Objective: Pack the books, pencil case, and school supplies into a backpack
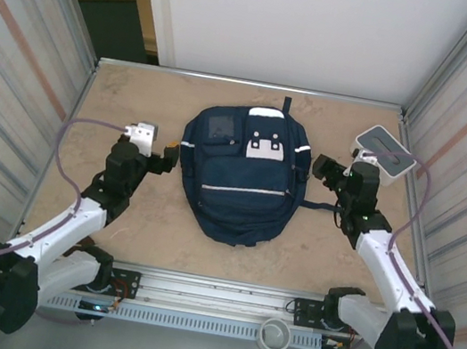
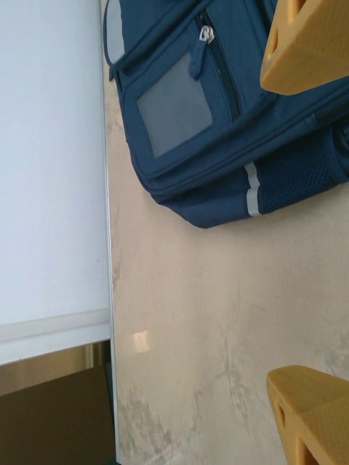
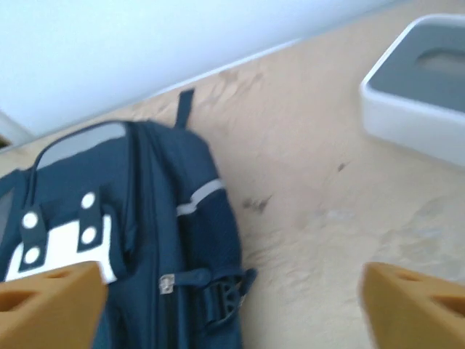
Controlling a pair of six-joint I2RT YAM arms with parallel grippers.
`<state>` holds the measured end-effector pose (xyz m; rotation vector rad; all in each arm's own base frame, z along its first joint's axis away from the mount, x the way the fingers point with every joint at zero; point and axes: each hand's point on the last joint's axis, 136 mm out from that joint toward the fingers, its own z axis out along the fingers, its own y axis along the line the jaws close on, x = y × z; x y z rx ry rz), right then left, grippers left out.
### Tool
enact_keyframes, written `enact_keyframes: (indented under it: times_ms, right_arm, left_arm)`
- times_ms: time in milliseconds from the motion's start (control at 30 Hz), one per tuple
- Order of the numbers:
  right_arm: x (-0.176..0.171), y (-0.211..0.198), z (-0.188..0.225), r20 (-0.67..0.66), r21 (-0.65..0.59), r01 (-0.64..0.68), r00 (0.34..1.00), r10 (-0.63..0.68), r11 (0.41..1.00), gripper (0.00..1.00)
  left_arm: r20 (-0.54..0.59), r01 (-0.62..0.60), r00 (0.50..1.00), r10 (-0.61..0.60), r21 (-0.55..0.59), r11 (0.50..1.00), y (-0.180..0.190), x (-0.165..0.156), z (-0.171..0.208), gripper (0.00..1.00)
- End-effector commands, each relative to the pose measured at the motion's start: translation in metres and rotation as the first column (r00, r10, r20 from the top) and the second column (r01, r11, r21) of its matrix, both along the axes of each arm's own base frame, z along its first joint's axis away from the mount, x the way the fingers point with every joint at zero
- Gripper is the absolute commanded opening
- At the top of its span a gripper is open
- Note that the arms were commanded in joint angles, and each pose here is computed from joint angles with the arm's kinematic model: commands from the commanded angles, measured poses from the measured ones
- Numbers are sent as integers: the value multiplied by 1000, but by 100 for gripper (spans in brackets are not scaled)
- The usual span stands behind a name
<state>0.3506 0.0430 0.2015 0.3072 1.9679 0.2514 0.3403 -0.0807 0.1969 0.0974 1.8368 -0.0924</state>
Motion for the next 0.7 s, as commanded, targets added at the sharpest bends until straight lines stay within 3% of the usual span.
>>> enact_keyframes:
  times_ms: [0,200,300,467,667]
  right_arm:
    - [-16,-38,9,24,-183,155,988,-153,971,99]
    - [-31,-78,7,98,-290,333,943,-318,897,99]
    - [-28,-82,-11,108,-348,321,947,-303,881,99]
    - [-15,-87,-49,66,-389,283,958,-280,876,99]
    - [5,-79,-82,-4,-388,209,974,-228,898,99]
  left_arm:
    - [28,-61,998,59,61,996,13,6,10,99]
    - [25,-154,988,152,144,977,34,7,-3,99]
    - [17,-189,982,189,189,964,42,9,-9,99]
    - [51,-149,989,140,284,947,40,13,-26,97]
    - [8,-213,976,216,209,955,70,21,-53,97]
